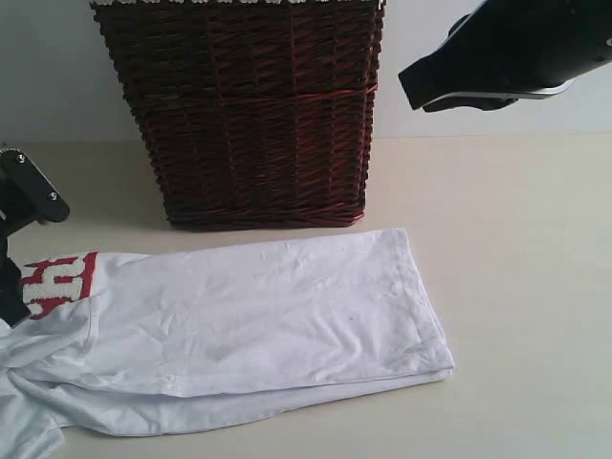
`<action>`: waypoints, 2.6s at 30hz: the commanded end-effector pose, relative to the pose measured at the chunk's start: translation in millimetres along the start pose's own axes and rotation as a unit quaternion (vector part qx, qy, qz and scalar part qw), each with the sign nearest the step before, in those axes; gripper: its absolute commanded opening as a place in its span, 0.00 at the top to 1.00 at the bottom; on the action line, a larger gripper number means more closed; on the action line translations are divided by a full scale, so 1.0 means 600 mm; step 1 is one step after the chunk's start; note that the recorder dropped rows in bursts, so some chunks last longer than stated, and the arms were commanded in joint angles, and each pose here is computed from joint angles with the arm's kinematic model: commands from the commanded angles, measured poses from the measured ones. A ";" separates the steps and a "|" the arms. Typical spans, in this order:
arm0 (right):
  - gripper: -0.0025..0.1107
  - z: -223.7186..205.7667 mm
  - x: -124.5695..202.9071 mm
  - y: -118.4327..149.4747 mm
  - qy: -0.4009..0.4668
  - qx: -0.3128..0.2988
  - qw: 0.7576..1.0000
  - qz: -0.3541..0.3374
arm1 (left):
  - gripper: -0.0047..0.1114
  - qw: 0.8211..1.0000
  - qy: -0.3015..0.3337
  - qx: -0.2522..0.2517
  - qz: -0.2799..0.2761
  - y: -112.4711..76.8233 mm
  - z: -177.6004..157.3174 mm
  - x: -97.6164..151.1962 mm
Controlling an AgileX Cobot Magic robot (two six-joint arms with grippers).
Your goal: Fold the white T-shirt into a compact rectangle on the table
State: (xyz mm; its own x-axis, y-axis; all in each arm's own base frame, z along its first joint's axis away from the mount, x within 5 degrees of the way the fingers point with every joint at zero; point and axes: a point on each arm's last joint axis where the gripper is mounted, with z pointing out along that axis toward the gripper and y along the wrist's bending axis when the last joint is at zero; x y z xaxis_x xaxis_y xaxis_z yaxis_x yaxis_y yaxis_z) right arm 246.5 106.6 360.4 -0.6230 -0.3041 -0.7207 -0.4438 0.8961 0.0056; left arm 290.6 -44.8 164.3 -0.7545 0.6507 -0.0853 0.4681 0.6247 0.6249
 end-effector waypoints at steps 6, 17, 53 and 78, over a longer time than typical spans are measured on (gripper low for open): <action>0.91 -0.007 -0.005 0.000 -0.015 -0.005 1.000 0.009 | 0.55 0.997 -0.054 0.012 -0.061 0.011 -0.026 -0.026; 0.91 -0.007 -0.004 0.000 -0.011 -0.006 1.000 0.010 | 0.76 0.945 -0.074 0.319 -0.011 -0.091 -0.038 -0.042; 0.91 -0.007 -0.006 0.000 -0.016 -0.006 1.000 0.010 | 0.56 0.970 0.121 0.200 0.061 -0.017 0.047 0.001; 0.91 -0.007 -0.006 0.000 -0.015 -0.006 1.000 0.010 | 0.74 0.995 -0.047 0.084 -0.004 0.041 0.046 -0.058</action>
State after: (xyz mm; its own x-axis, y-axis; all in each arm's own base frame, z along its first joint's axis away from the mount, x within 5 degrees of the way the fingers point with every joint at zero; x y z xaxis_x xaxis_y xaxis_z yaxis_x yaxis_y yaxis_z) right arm 246.2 108.0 360.7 -0.6269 -0.2872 -0.7242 -0.4432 0.8960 0.0283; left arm 336.1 -44.0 154.3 -0.7005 0.7008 -0.1349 0.5974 0.6792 0.4263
